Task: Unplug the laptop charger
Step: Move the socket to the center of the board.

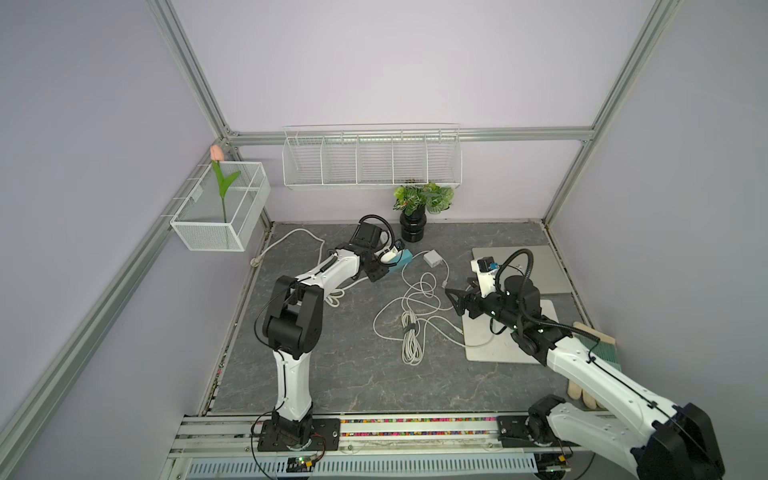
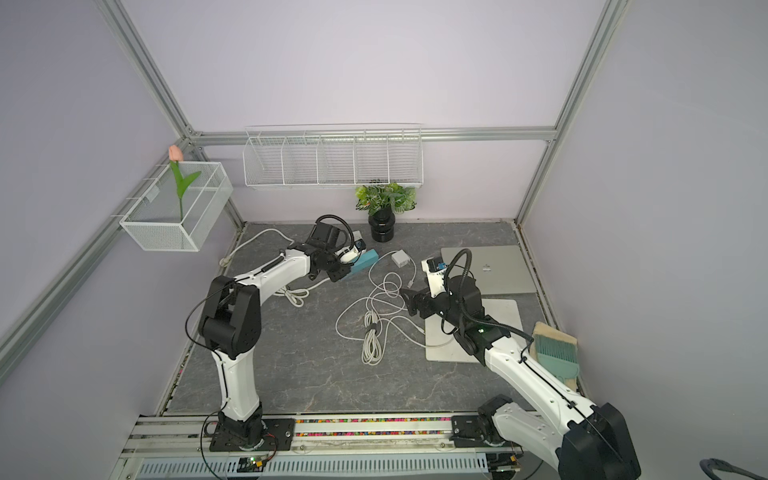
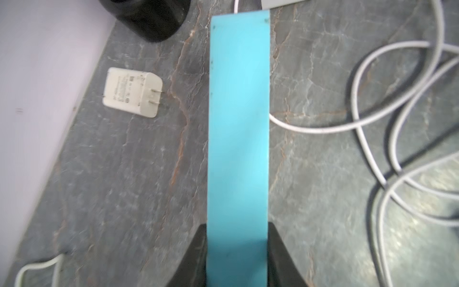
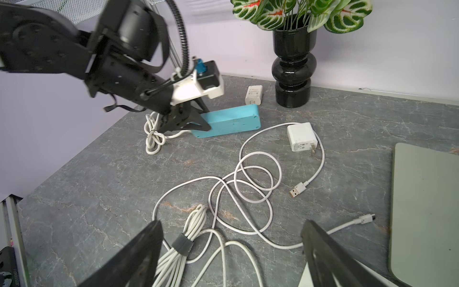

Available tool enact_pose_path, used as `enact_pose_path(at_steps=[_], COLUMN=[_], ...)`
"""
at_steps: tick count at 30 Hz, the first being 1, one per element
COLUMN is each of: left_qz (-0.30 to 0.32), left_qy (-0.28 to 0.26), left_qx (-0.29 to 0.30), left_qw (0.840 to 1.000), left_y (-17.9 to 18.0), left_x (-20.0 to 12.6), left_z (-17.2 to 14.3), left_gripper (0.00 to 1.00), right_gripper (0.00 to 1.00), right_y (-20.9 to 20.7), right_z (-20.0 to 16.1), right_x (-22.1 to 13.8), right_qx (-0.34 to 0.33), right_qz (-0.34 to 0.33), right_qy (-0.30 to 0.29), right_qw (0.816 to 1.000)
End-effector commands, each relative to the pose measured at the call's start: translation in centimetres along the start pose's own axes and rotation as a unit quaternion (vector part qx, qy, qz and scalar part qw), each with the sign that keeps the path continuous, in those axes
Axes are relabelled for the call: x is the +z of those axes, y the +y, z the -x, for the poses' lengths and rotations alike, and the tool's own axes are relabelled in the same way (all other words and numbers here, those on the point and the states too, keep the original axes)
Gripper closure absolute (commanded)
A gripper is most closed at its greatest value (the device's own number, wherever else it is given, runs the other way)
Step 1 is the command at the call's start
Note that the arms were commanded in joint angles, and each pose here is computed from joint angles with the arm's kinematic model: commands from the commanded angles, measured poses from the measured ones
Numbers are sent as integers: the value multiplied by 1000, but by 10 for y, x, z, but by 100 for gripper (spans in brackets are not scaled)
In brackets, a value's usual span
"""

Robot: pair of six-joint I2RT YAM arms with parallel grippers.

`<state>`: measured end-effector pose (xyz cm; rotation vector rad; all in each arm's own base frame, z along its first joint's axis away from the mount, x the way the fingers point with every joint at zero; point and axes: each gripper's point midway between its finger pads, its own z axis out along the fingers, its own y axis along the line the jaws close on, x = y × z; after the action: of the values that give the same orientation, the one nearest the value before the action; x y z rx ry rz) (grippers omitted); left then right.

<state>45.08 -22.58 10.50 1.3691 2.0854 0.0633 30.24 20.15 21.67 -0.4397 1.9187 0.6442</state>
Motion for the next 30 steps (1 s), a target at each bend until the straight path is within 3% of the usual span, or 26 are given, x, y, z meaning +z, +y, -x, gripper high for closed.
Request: enact_pose_path(at_steps=[1,5,8,13,15,16,20,22,24,27,29,30], left_qz=[142,253,283,329,318,320,298,286,285,250,269,290], left_qy=[10,76,115,138,129,123,68,29,-21,-141,-210,-218], left_qx=[33,50,45,78,87,79,58,41,8,-126,-258,-305], left_qw=[989,963,951,931,935,936,950,957,958,950,904,881], left_y=[40,62,73,76,68,69,59,54,55,68,92,98], left_x=[-20,-19,-12,6,10,7,-14,-32,-57,-101,-134,-144], left_z=[-13,-71,-99,-107,-105,-102,-80,-68,-54,-41,-46,-54], left_gripper=[78,76,75,74,71,65,16,8,7,3,3,3], right_gripper=[10,10,10,10,10,10,10,10,11,11,11,11], right_y=[-3,-2,-2,-3,-6,-6,-8,-11,-23,-58,-91,-103], right_z=[-2,-1,-1,-2,-1,0,2,4,6,4,2,-1], right_x=[2,2,4,8,8,8,5,3,1,-5,-16,-24], right_qx=[5,5,9,15,16,16,16,9,2,-3,7,8], right_qz=[-2,1,3,2,-3,-4,-13,-23,-52,-114,-170,-190], right_qy=[-9,-13,-13,-15,-17,-17,-20,-20,-18,-11,-23,-33], right_qw=[1000,1000,1000,1000,1000,1000,1000,1000,998,993,985,981])
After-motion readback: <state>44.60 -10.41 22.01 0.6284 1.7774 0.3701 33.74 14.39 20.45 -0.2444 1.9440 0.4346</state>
